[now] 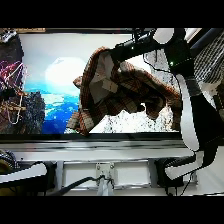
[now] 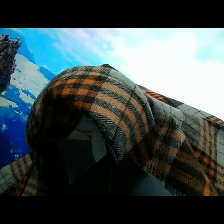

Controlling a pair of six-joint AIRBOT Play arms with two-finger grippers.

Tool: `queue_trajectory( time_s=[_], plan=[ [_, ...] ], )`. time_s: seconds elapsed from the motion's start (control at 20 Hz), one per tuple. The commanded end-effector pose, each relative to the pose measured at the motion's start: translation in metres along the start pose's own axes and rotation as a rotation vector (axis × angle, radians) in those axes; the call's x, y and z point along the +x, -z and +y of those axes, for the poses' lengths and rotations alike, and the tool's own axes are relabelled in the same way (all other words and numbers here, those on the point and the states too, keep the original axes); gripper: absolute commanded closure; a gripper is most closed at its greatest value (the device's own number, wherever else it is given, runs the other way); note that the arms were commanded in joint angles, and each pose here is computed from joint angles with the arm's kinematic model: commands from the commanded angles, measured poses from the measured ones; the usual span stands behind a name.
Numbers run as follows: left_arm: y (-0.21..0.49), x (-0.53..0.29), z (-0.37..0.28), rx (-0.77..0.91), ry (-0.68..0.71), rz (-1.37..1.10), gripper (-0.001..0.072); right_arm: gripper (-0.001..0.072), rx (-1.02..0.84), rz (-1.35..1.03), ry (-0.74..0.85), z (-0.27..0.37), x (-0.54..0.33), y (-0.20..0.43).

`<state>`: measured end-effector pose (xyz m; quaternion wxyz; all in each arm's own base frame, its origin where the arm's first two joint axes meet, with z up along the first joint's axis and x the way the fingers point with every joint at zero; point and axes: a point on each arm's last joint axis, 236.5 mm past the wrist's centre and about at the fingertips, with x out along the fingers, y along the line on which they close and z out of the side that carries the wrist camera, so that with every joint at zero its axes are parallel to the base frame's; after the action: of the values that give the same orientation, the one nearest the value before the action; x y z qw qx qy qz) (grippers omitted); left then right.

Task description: Fold the clothes and pants, and hang the long-sleeved shirts on hangers.

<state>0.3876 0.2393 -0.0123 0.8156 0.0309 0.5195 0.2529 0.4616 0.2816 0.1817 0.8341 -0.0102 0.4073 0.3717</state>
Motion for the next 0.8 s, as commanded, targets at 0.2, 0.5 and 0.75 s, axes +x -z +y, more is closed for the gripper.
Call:
queue_trajectory(
  time_s=[0.2, 0.5, 0.75],
  plan=[
    [0.002, -0.002, 0.000, -0.003, 0.000, 0.010, 0.0652, 0.0664, 0.001, 0.006, -0.004, 0.001, 0.000, 0.001],
    [0.002, -0.006, -0.005, 0.074, 0.006, 0.010, 0.0679, 0.0664, 0.001, 0.006, -0.005, 0.001, 0.000, 0.001],
    [-0.008, -0.021, -0.012, 0.096, 0.013, -0.030, 0.0679, 0.0665, 0.001, 0.007, -0.006, 0.002, 0.000, 0.002]
  ],
)
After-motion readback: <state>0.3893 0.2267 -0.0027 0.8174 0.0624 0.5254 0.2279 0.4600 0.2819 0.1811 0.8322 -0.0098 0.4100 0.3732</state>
